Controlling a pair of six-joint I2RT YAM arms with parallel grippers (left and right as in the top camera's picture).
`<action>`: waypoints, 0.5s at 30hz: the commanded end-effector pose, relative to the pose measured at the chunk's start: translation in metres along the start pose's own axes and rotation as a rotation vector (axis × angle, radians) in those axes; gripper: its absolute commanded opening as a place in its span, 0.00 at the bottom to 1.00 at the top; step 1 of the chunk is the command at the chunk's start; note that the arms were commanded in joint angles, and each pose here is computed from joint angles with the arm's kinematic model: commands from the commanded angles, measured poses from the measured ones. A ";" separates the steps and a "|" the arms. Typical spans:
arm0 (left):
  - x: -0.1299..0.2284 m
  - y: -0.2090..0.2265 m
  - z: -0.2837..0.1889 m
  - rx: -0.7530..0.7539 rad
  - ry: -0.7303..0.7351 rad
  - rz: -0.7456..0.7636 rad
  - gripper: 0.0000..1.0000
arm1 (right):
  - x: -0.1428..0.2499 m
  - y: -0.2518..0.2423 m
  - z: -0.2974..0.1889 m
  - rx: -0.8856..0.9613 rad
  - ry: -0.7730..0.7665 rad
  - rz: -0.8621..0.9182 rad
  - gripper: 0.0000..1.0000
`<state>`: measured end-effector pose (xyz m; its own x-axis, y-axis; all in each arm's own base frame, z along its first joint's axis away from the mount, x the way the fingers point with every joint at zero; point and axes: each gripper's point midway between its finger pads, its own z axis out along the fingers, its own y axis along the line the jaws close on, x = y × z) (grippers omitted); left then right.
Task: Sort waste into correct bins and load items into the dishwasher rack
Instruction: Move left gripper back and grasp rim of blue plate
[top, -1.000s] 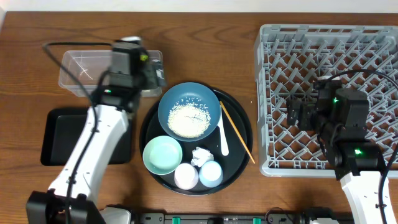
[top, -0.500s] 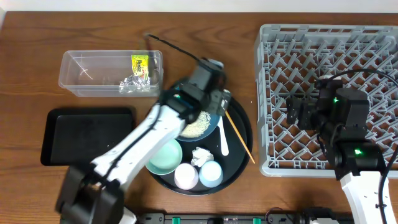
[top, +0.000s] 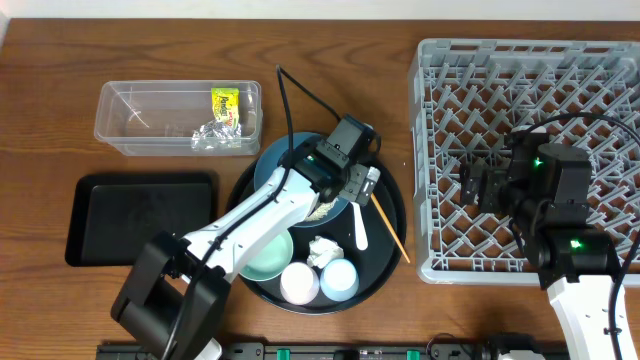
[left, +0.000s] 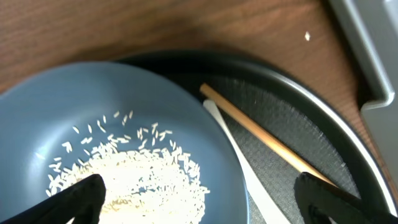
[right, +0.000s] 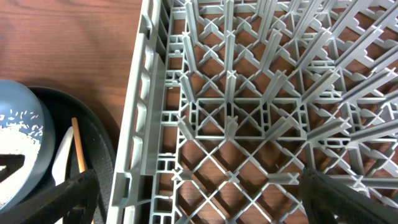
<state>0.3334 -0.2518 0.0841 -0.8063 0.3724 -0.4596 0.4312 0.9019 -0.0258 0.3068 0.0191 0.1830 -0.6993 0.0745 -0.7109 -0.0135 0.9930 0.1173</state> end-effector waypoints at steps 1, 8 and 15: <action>0.018 -0.003 0.006 -0.005 0.040 0.001 0.91 | -0.006 0.005 -0.003 -0.015 -0.013 0.006 0.99; 0.045 -0.021 0.023 0.017 0.137 0.024 0.79 | -0.006 0.005 -0.003 -0.015 -0.013 0.006 0.99; 0.063 -0.027 0.037 0.003 0.197 0.056 0.78 | -0.006 0.005 -0.003 -0.015 -0.011 0.019 0.99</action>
<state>0.2919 -0.2668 0.0348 -0.8311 0.4581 -0.3153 0.4869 0.8733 -0.0146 0.3062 0.0191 0.1823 -0.7021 0.0786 -0.7077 -0.0101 0.9927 0.1203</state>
